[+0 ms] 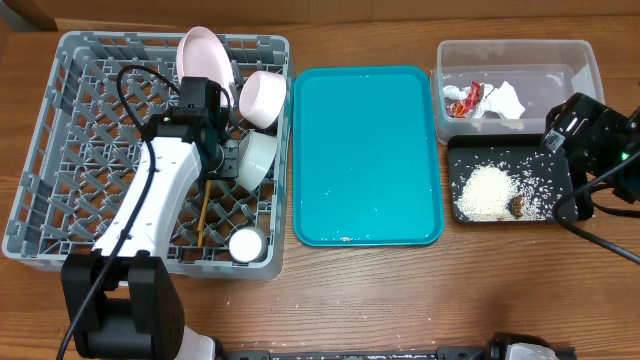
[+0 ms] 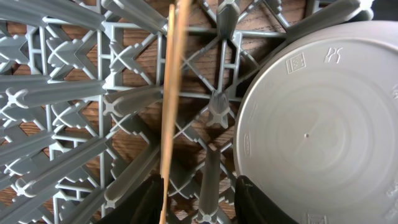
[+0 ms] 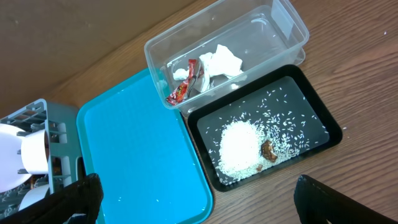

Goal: Sort waste into correct bins and load items into the dishwasher

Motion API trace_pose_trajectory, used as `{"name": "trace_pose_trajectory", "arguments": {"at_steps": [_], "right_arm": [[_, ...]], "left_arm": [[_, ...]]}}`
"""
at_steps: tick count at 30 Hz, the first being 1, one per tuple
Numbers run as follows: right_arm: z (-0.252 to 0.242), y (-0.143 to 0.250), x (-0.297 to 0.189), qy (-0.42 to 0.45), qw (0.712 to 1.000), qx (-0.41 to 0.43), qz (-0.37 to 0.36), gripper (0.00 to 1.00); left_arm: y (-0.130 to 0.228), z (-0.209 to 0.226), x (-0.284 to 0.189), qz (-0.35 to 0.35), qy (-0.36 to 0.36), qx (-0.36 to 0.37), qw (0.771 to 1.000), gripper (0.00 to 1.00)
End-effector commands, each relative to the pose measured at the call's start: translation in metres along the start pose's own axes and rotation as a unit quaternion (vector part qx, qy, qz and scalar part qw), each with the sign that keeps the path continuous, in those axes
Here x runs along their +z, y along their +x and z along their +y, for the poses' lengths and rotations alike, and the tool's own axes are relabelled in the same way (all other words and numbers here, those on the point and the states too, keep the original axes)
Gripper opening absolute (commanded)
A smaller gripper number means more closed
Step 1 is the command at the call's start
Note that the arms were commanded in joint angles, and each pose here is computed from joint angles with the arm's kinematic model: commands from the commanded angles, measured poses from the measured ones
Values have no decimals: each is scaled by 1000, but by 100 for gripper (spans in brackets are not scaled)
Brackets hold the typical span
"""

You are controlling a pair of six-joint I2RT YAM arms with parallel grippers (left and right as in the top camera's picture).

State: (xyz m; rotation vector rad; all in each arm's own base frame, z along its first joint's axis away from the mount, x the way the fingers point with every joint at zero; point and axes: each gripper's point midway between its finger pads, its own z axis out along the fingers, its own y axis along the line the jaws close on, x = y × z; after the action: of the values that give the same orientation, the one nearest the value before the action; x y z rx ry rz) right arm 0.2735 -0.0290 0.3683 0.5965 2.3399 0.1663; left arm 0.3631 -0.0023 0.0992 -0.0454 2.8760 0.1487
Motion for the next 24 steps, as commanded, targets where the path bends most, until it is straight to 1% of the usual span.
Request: {"name": "trace_pose_trajectory", "arguments": {"at_steps": [1, 6, 11, 13, 16, 20, 24], "right_arm": [[-1, -5, -5, 0, 1000, 2, -13, 100], [-1, -5, -5, 0, 1000, 2, -13, 100], [-1, -5, -5, 0, 1000, 2, -13, 100], [-1, -5, -5, 0, 1000, 2, -13, 100], [-1, -5, -5, 0, 1000, 2, -13, 100], [-1, -5, -5, 0, 1000, 2, -13, 100], [-1, -5, -5, 0, 1000, 2, -13, 100]], "left_arm": [[1, -6, -9, -5, 20, -7, 1000, 39], [-14, -26, -46, -16, 87, -7, 996, 38], [-37, -34, -107, -62, 130, -5, 989, 39], [-41, -42, -131, -84, 160, 1, 984, 40], [-40, -51, -162, -111, 187, 16, 976, 41], [-29, -70, -195, -146, 213, 45, 965, 45], [-19, -87, -210, -156, 227, 73, 959, 51]]}}
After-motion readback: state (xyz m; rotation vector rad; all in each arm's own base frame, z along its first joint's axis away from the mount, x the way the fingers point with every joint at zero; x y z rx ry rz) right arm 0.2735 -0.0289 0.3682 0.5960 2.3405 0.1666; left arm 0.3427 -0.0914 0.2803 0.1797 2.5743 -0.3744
